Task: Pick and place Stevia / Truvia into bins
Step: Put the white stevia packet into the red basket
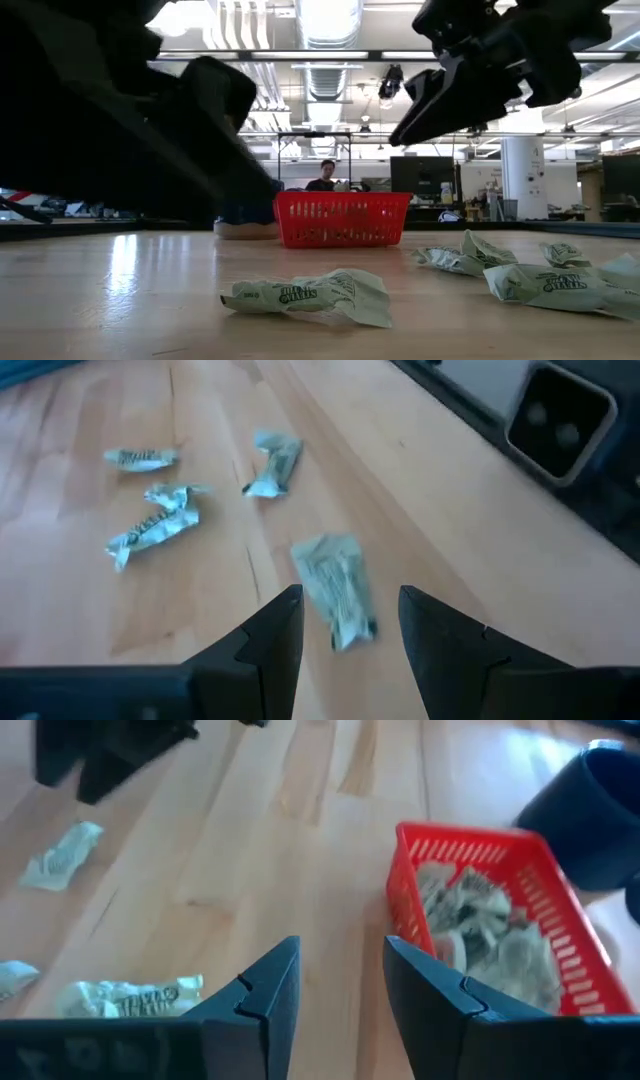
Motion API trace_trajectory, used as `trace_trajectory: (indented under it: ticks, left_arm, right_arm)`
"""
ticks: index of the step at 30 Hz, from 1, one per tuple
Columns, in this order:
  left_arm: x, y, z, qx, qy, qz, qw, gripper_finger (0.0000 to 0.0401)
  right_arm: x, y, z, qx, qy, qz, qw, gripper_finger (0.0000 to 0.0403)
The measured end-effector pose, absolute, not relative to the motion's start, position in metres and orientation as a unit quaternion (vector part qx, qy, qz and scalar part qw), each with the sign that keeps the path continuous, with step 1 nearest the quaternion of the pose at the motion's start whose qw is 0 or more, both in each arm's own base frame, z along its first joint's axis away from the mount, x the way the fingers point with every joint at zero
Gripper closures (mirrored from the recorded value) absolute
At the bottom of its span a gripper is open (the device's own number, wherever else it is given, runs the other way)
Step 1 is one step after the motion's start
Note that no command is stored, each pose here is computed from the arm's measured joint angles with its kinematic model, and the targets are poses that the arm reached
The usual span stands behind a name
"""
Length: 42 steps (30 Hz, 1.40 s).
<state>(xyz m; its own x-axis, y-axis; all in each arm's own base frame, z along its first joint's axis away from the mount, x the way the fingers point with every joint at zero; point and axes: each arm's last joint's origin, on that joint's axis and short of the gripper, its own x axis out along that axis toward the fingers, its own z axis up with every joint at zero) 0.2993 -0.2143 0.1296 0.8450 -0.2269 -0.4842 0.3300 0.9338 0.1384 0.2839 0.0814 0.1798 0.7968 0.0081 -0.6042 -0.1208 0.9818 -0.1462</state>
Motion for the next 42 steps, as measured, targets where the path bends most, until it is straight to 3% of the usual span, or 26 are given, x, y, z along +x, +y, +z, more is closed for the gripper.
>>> trace_trajectory:
  ticks: [10, 21, 26, 35, 42]
  left_arm:
    - [0.306, -0.213, 0.124, -0.004, 0.248, -0.122, 0.961, 0.0252]
    - [0.315, -0.217, 0.108, -0.013, 0.267, -0.125, 0.955, 0.0255]
    - [0.314, -0.216, 0.106, -0.008, 0.285, -0.130, 0.950, 0.0287]
    - [0.311, -0.212, 0.115, 0.023, 0.296, -0.139, 0.945, 0.0387]
    - [0.298, -0.201, 0.161, 0.062, 0.288, -0.107, 0.950, 0.0389]
  right_arm:
    - [0.275, 0.083, 0.177, -0.054, 0.358, 0.021, 0.932, 0.0275]
    - [0.275, 0.084, 0.177, -0.051, 0.358, 0.021, 0.932, 0.0280]
    - [0.274, 0.083, 0.176, -0.050, 0.365, 0.019, 0.930, 0.0280]
    - [0.271, 0.083, 0.173, -0.040, 0.380, 0.014, 0.924, 0.0282]
    - [0.265, 0.081, 0.169, -0.020, 0.419, -0.003, 0.908, 0.0284]
